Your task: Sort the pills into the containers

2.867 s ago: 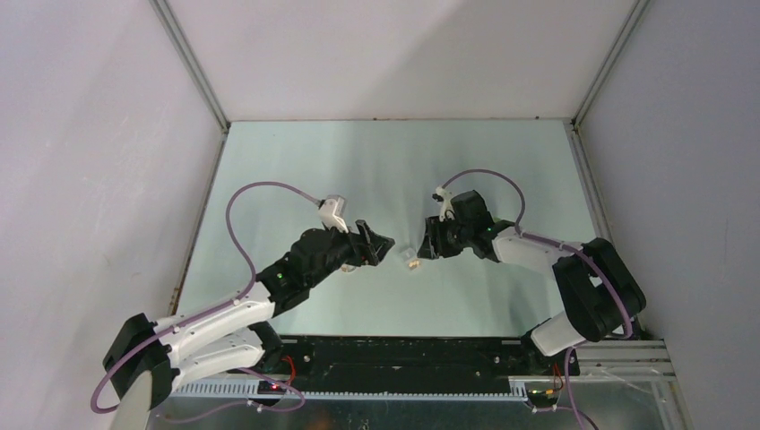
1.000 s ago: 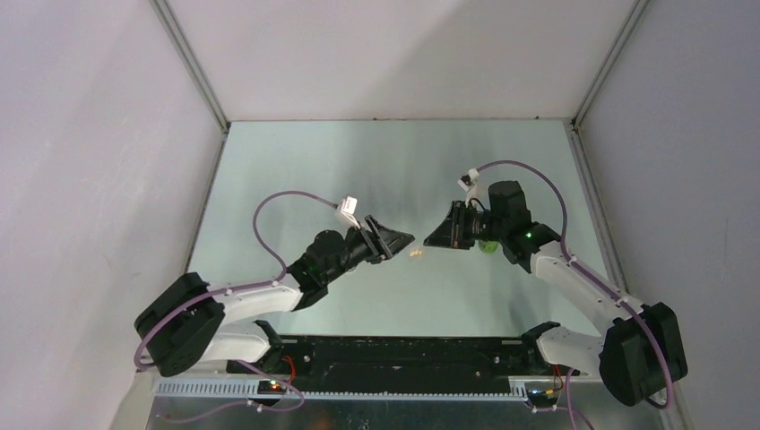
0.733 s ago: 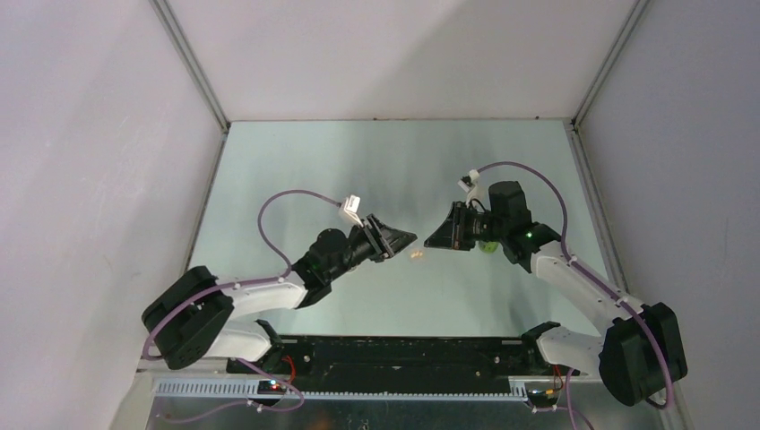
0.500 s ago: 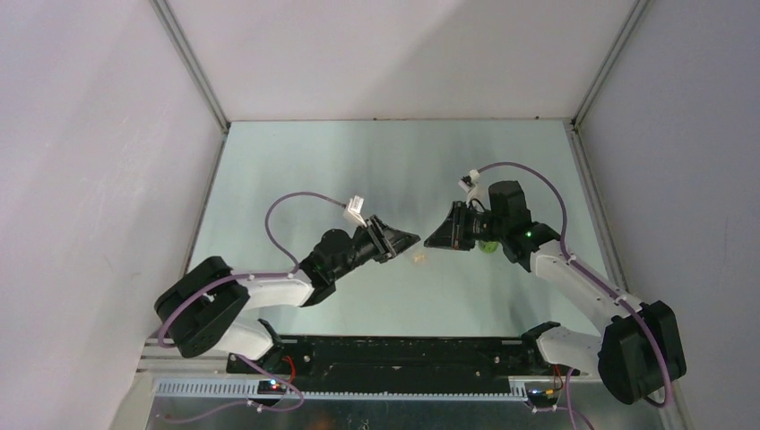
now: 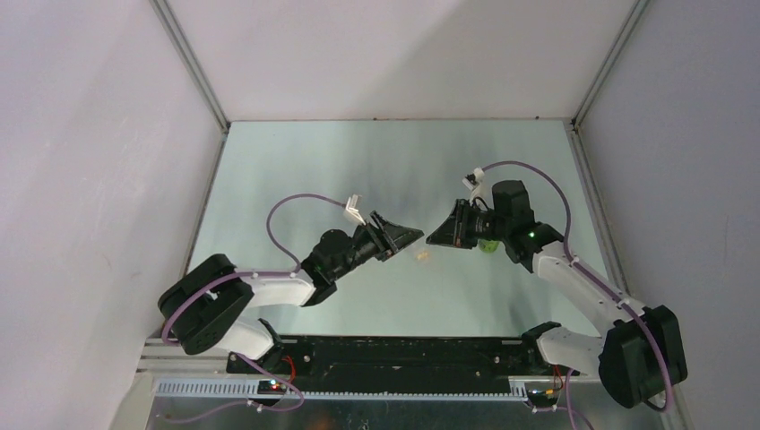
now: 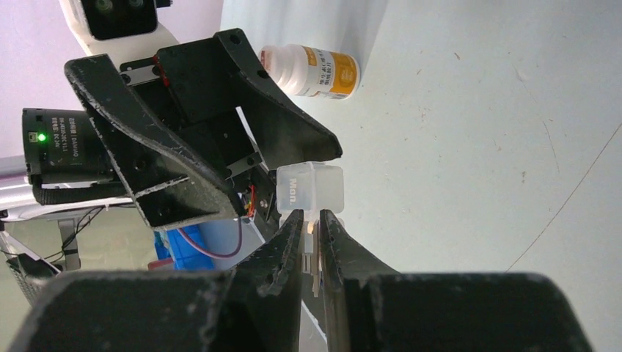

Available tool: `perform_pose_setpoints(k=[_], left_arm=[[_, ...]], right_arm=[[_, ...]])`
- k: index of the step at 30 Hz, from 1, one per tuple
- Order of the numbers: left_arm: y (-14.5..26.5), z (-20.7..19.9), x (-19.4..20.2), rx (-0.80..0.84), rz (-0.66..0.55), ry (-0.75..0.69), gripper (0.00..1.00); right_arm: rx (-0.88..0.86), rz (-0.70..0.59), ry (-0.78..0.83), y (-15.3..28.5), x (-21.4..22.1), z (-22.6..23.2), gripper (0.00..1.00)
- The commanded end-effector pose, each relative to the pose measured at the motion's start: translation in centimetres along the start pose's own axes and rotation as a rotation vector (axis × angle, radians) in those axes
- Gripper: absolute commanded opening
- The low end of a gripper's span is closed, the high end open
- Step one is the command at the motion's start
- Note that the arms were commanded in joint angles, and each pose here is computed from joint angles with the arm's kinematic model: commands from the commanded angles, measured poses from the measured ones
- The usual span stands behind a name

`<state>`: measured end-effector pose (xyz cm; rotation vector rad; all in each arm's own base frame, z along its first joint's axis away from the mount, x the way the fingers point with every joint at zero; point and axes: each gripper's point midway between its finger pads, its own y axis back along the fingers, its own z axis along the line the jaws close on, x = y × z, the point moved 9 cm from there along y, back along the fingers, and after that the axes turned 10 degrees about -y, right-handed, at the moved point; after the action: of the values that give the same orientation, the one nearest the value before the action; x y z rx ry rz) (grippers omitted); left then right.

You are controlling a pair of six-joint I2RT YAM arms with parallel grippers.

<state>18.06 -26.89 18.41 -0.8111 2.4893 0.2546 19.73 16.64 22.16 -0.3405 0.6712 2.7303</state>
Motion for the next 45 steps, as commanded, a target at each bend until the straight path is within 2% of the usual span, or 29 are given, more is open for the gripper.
perform_pose_setpoints(k=[1, 15, 24, 26, 31, 36, 45], left_arm=[[0.3, -0.9, -1.1, 0.028, -0.071, 0.022, 0.69], [0.2, -1.6, -1.1, 0.109, -0.077, 0.144, 0.61], [-0.1, -1.9, -0.7, 0.105, -0.059, 0.163, 0.53], [-0.1, -1.8, -0.6, 0.097, -0.055, 0.162, 0.54], [-0.1, -1.4, -0.5, 0.076, -0.054, 0.156, 0.63], [-0.1, -1.2, -0.4, 0.062, -0.057, 0.143, 0.66], [-0.3, -1.7, -0.3, 0.078, -0.061, 0.156, 0.55]], right_arm=[[-0.034, -0.039, 0.03, 0.9, -0.4, 1.3, 0.17], [-0.081, -0.128, 0.004, 1.5, -0.7, 2.4, 0.17], [-0.114, -0.196, -0.029, 1.5, -1.2, 2.8, 0.18], [-0.124, -0.2, -0.03, 1.5, -1.3, 2.9, 0.18], [-0.138, -0.199, -0.039, 1.6, -1.4, 3.2, 0.18], [-0.139, -0.202, -0.052, 1.7, -1.3, 3.2, 0.18], [-0.141, -0.228, -0.099, 1.6, -1.3, 3.1, 0.19]])
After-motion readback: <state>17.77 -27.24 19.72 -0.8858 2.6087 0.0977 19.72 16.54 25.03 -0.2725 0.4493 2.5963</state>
